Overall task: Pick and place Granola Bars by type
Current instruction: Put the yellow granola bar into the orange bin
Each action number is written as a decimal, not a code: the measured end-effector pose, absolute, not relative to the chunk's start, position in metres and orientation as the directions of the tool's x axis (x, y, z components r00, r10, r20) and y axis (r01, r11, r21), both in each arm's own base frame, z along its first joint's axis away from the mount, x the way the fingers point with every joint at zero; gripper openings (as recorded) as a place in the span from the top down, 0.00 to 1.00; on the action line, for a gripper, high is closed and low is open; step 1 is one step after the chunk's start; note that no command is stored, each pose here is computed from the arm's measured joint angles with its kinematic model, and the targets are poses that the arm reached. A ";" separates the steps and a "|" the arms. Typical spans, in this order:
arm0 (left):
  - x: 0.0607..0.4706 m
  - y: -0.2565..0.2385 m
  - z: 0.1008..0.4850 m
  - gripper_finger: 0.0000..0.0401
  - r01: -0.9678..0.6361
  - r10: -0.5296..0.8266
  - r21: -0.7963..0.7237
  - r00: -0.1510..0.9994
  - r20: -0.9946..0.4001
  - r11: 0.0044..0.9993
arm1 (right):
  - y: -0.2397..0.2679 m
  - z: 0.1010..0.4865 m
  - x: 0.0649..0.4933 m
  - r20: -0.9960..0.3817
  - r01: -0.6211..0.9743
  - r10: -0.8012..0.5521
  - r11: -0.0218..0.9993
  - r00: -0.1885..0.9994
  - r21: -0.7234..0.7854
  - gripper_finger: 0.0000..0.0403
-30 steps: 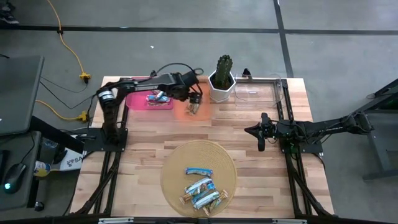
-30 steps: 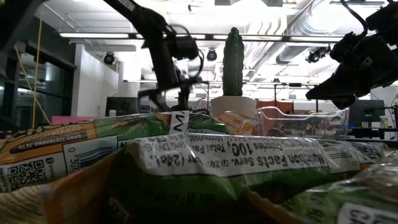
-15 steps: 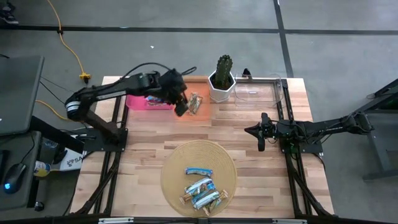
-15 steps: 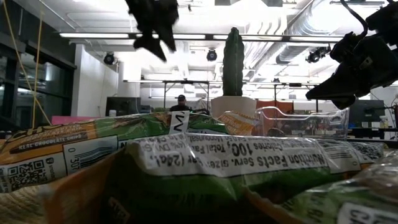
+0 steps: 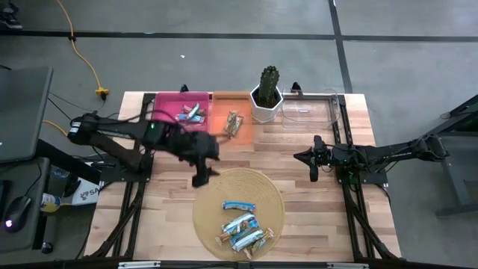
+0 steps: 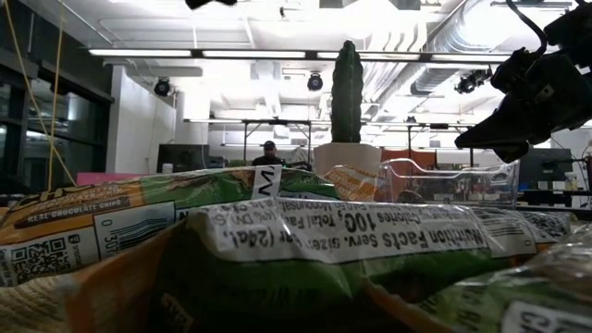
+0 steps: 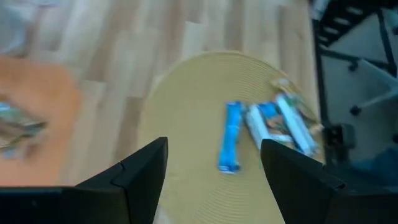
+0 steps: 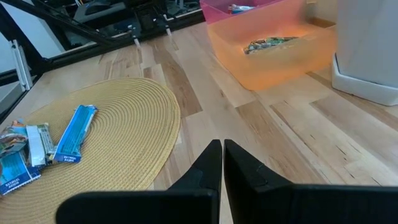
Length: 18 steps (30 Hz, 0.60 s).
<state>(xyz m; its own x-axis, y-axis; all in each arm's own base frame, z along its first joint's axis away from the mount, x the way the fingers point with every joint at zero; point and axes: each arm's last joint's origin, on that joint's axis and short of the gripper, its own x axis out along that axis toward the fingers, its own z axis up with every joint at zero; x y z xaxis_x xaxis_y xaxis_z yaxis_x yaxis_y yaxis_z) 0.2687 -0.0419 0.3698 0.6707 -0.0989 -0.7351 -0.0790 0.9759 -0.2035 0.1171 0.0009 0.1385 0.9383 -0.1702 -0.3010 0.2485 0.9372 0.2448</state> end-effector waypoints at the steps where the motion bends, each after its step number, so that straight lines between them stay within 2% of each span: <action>1: 0.269 -0.050 0.369 0.36 -0.062 -0.111 -0.204 0.670 -0.734 0.977 | 0.001 0.139 0.117 -0.301 0.248 -0.170 0.937 0.938 0.245 1.00; 8: 0.266 -0.092 0.364 0.36 -0.042 -0.103 -0.177 0.674 -0.732 0.983 | 0.001 0.138 0.117 -0.302 0.249 -0.170 0.937 0.938 0.245 1.00; 18: 0.274 -0.141 0.344 0.36 -0.084 -0.110 -0.223 0.671 -0.733 0.971 | 0.001 0.138 0.117 -0.303 0.249 -0.170 0.937 0.938 0.245 1.00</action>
